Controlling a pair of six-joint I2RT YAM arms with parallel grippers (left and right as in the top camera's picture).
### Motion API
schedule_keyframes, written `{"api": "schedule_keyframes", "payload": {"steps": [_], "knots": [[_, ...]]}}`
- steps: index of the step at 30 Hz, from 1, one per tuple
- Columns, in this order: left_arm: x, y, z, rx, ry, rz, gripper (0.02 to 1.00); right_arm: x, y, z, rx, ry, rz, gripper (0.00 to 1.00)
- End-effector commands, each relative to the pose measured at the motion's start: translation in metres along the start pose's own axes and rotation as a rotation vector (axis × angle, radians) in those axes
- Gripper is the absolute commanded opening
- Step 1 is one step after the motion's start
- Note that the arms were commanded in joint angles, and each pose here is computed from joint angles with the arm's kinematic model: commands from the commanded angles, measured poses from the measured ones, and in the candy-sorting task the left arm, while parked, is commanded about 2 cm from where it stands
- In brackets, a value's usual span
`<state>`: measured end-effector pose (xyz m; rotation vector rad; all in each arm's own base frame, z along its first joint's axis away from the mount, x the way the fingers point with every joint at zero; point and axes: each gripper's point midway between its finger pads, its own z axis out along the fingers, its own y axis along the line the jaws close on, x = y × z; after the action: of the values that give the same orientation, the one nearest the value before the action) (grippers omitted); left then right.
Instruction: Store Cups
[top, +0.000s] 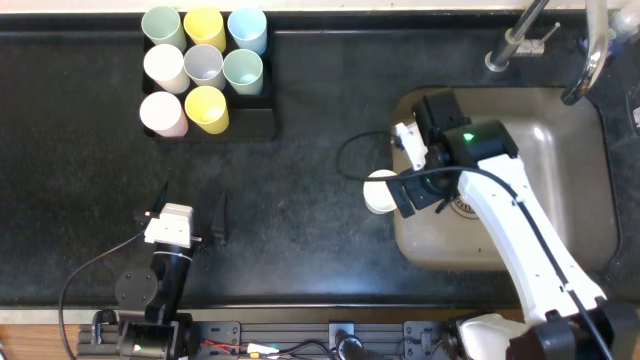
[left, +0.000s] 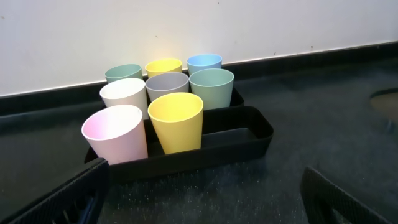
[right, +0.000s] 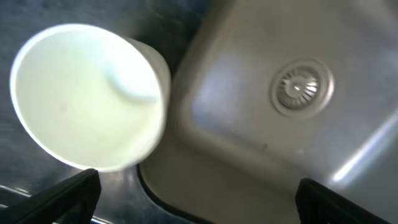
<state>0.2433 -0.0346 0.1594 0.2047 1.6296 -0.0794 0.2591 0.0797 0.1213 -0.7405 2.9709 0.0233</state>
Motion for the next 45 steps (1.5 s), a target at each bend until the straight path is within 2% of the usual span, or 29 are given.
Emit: {"api": "schedule_keyframes", "payload": {"steps": [1, 11, 27, 28, 29, 30, 31, 32, 35, 38, 41, 45], "knots": [[0.0, -0.002, 0.0, 0.012, -0.005, -0.006, 0.998, -0.013, 0.011, -0.004, -0.067, -0.037, -0.033, 0.996], [0.0, -0.002, 0.0, 0.012, -0.005, -0.006, 0.998, -0.023, -0.003, 0.006, -0.061, -0.05, 0.0, 0.998], [0.0, -0.002, 0.0, 0.012, -0.005, -0.006, 0.998, -0.031, -0.002, 0.026, -0.07, -0.018, -0.018, 0.993], [0.0, -0.002, 0.0, 0.012, -0.005, -0.006, 0.998, -0.031, -0.002, 0.026, -0.072, -0.02, -0.019, 0.961], [0.0, -0.002, 0.0, 0.012, -0.005, -0.006, 0.998, -0.032, -0.002, 0.026, -0.072, -0.022, -0.02, 0.866], [0.0, -0.002, 0.0, 0.012, -0.005, -0.006, 0.998, -0.032, -0.001, 0.026, -0.072, -0.024, -0.023, 0.568], [0.0, -0.002, 0.0, 0.012, -0.005, -0.006, 0.998, -0.033, 0.0, 0.026, -0.072, -0.025, -0.027, 0.325], [0.0, -0.002, 0.0, 0.012, -0.005, -0.006, 0.998, -0.034, 0.002, 0.027, -0.072, -0.026, -0.029, 0.178], [0.0, -0.002, 0.0, 0.012, -0.005, -0.006, 0.998, -0.037, 0.012, 0.029, -0.094, -0.028, -0.051, 0.045], [0.0, -0.002, 0.0, 0.012, -0.005, -0.006, 0.998, -0.041, 0.029, 0.033, -0.131, -0.028, -0.091, 0.045], [0.0, -0.002, 0.0, 0.012, -0.005, -0.006, 0.998, -0.043, 0.042, 0.033, -0.13, -0.024, -0.135, 0.045], [0.0, -0.002, 0.0, 0.012, -0.005, -0.006, 0.998, -0.059, 0.049, 0.012, -0.108, -0.067, -0.136, 0.042]]}}
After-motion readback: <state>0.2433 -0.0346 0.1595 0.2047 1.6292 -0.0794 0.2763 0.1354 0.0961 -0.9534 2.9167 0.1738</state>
